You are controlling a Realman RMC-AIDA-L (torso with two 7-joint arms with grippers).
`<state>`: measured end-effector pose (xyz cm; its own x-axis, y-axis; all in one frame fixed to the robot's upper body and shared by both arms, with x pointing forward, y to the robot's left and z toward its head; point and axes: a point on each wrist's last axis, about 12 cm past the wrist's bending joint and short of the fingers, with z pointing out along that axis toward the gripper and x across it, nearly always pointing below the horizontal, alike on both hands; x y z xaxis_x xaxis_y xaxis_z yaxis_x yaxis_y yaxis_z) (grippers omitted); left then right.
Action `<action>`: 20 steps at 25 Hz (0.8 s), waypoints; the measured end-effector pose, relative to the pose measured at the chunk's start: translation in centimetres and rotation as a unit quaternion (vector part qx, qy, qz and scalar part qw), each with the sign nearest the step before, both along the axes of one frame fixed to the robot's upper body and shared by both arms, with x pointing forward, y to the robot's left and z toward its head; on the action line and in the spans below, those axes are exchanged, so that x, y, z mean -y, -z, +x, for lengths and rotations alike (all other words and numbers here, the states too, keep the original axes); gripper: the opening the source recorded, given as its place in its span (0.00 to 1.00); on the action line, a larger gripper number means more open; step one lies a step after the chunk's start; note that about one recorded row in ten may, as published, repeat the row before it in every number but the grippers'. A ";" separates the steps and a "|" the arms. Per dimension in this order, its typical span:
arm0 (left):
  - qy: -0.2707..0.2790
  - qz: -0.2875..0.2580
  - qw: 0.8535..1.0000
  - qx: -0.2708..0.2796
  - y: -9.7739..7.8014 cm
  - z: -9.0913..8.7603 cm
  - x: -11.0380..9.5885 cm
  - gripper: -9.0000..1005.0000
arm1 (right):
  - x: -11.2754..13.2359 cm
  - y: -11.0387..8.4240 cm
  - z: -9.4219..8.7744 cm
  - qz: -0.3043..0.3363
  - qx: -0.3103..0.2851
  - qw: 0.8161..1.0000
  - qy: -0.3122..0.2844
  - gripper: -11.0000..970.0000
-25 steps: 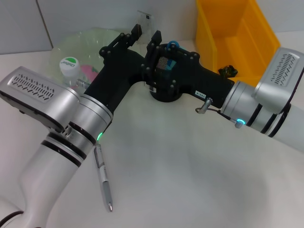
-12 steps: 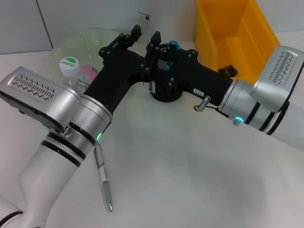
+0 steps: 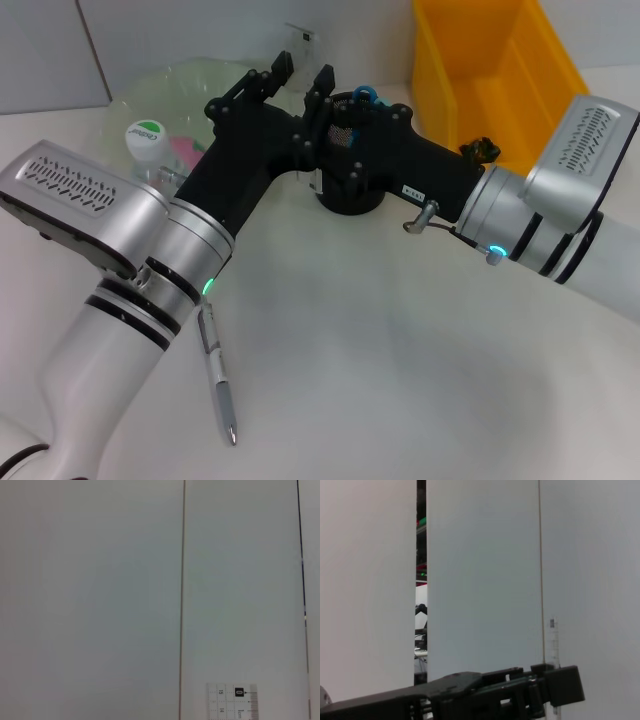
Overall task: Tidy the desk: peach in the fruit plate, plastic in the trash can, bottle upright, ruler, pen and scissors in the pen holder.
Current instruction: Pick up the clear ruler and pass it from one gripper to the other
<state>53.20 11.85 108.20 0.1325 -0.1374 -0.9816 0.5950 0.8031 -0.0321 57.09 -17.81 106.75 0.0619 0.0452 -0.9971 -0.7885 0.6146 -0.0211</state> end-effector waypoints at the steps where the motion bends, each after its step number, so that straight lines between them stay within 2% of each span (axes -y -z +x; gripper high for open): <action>1: -0.001 0.001 1.000 0.001 0.0 0.0 0.0 0.40 | 0.0 0.0 0.0 0.000 0.000 1.000 0.000 0.33; 7: -0.001 0.001 1.000 0.001 0.0 0.0 0.0 0.40 | -0.4 0.1 -0.2 -0.003 0.009 1.000 0.006 0.32; 10: 0.000 0.001 1.000 0.001 0.0 0.0 0.1 0.40 | -0.4 0.1 -0.2 -0.002 0.009 1.000 0.005 0.20; 20: 0.004 0.001 1.000 0.002 0.0 -0.2 0.2 0.40 | -0.6 0.0 -0.1 -0.001 0.009 1.000 0.004 0.19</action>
